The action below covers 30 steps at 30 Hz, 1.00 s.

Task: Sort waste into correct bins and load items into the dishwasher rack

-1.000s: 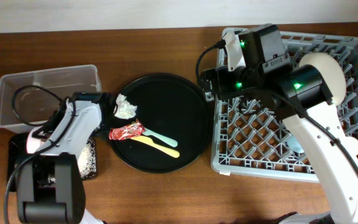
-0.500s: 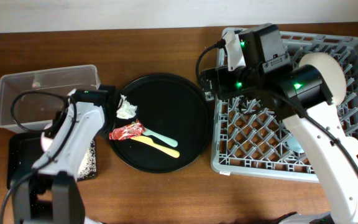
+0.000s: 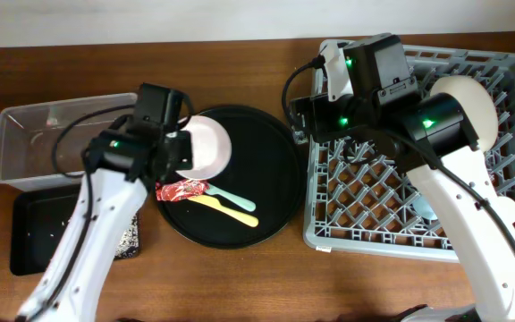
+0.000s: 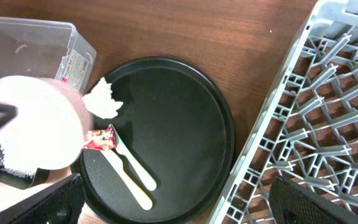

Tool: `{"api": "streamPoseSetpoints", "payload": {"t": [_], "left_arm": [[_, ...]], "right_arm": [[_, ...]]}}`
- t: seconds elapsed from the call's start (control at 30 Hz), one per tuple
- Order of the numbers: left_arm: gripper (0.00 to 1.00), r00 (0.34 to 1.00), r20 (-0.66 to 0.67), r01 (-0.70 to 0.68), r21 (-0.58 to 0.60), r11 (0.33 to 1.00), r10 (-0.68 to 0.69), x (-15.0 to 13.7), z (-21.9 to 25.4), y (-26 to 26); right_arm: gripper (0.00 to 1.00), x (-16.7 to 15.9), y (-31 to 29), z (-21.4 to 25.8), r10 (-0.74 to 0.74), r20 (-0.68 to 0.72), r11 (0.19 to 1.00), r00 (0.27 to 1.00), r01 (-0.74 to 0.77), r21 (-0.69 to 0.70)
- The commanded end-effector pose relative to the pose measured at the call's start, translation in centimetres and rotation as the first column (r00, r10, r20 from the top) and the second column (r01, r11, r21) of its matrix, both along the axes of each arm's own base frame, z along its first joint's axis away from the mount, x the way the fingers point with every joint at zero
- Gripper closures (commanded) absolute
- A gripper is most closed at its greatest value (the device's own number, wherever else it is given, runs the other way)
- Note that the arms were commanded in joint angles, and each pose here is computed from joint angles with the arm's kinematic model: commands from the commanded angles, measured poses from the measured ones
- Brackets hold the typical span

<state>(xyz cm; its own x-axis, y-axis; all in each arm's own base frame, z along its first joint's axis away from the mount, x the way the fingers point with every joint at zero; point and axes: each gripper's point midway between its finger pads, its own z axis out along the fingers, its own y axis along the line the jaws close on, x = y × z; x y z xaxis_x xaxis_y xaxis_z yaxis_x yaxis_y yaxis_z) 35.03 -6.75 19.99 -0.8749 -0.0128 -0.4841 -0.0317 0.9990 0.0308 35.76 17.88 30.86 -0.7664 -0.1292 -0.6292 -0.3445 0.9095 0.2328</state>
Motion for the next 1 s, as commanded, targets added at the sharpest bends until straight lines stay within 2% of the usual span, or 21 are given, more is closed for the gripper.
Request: {"api": "streamPoseSetpoints", "payload": {"t": [0.0, 0.13, 0.27, 0.4, 0.43, 0.47, 0.57, 0.73, 0.83, 0.97], "left_arm": [[1.00, 0.975, -0.128, 0.153, -0.203, 0.967, -0.181, 0.2, -4.9, -5.0], [0.97, 0.919, -0.180, 0.275, -0.343, 0.898, -0.350, 0.9, -9.7, -9.0], [0.91, 0.899, -0.226, 0.287, -0.344, 0.894, -0.375, 1.2, -12.9, -10.2], [0.64, 0.894, -0.239, 0.288, -0.344, 0.894, -0.379, 1.4, -13.9, -10.4], [0.50, 0.896, -0.233, 0.287, -0.344, 0.894, -0.378, 1.5, -13.7, -10.4], [0.46, 0.899, -0.224, 0.288, -0.344, 0.894, -0.376, 1.8, -13.2, -10.3], [0.40, 0.922, -0.184, 0.267, -0.333, 0.905, -0.340, 3.1, -9.8, -8.9], [0.38, 0.983, -0.096, 0.128, -0.243, 0.962, -0.155, 4.8, -1.4, -1.4], [0.36, 0.999, -0.013, 0.045, -0.239, 0.970, -0.050, 4.4, 3.8, 2.9], [0.30, 0.990, 0.114, -0.052, -0.234, 0.971, 0.081, 2.3, 9.6, 7.8]], "right_arm": [[0.02, 0.5, -1.0, 0.0, -0.057, -0.008, 0.998, 0.998, 0.057, 0.003], [0.02, 1.1, -3.2, -0.2, -0.124, -0.027, 0.992, 0.992, 0.124, 0.004], [0.02, 0.5, -3.7, -0.9, -0.130, -0.061, 0.991, 0.990, 0.130, -0.013], [0.02, 0.2, -3.8, -2.4, -0.129, -0.114, 0.991, 0.985, 0.126, -0.040], [0.02, 0.3, -3.7, -3.0, -0.130, -0.132, 0.991, 0.983, 0.125, -0.049], [0.02, 0.3, -3.6, -3.8, -0.128, -0.157, 0.991, 0.979, 0.121, -0.057], [0.01, 0.3, -2.9, -6.5, -0.106, -0.250, 0.994, 0.963, 0.095, -0.059], [0.14, 0.2, -0.5, -11.2, -0.043, -0.393, 0.999, 0.918, 0.027, -0.046], [0.19, -0.2, 1.4, -14.6, 0.007, -0.457, 0.996, 0.889, -0.049, -0.080], [0.20, -1.2, 4.5, -19.3, 0.101, -0.528, 0.974, 0.843, -0.191, -0.120]]}}
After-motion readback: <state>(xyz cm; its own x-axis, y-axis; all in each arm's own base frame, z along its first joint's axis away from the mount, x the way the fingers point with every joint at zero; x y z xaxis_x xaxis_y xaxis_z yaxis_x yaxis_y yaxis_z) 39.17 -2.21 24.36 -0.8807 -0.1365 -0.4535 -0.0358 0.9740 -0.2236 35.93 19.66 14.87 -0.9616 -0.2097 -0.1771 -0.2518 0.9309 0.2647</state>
